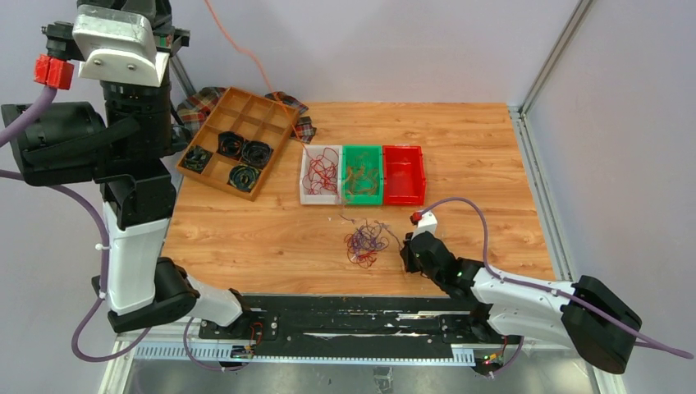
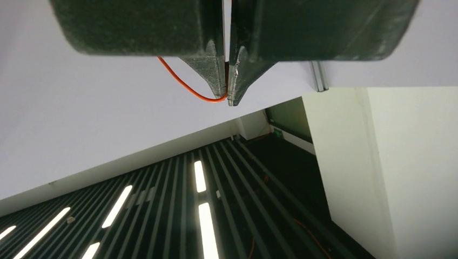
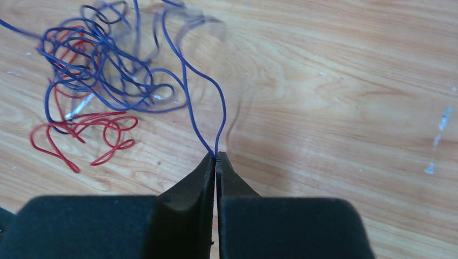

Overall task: Untangle the cables
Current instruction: Untie the cable.

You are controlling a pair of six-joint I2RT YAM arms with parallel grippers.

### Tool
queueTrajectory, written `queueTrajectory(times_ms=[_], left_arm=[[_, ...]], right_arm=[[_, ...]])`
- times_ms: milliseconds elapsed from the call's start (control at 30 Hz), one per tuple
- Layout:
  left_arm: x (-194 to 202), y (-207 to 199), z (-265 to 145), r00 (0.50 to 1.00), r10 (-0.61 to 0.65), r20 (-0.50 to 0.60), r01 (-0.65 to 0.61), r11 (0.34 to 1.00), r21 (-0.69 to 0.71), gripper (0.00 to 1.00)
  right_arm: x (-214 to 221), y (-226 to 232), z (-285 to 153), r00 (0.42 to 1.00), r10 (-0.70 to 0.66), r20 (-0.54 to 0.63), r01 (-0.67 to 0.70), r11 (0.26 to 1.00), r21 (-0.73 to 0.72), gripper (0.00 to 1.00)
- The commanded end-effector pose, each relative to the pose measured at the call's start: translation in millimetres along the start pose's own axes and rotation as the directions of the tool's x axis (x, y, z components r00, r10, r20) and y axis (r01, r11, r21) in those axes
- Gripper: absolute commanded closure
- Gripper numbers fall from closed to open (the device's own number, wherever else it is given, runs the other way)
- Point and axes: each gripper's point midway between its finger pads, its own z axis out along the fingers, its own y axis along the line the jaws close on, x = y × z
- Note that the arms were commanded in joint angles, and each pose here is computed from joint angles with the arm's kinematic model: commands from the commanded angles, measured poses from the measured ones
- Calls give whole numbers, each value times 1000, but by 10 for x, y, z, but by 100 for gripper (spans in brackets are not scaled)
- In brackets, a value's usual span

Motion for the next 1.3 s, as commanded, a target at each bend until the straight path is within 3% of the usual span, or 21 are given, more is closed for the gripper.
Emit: queueTrajectory(times_ms=[0, 100, 267, 367, 467, 667, 867, 1167, 1267], left_arm=[[-34, 57, -44, 1000, -13, 17, 14, 1000, -26, 99], [64, -154, -125, 999, -33, 1, 33, 999, 43, 99], [54, -303, -189, 997, -69, 21, 66, 993, 103, 99], [53, -374, -199, 996, -88, 22, 84, 988, 132, 99], [59, -441, -203, 995, -99, 25, 94, 984, 152, 99], [19, -438, -185, 994, -102, 34, 95, 982, 163, 99], [0, -444, -190, 996, -85, 40, 76, 981, 178, 99], [37, -491, -237, 997, -64, 34, 56, 978, 199, 99], [45, -489, -251, 997, -69, 28, 62, 978, 199, 99]], right_arm=[[-94, -241, -40, 999, 34, 15, -36, 988, 149, 99], [-280, -68, -82, 997, 33, 64, -37, 998, 60, 97], [-727, 158, -250, 985, 15, 173, -9, 999, -37, 66], [-1230, 460, -422, 956, -6, 293, 50, 989, -141, 45], [-1599, 828, -499, 929, -51, 367, 145, 962, -231, 33], [-1907, 1506, -384, 896, -93, 434, 283, 873, -397, 30], [-1735, 1952, -187, 919, -61, 390, 291, 771, -566, 31], [-1540, 1986, -44, 938, -58, 341, 257, 776, -576, 31], [-1558, 1974, 42, 938, -76, 339, 263, 794, -548, 35]])
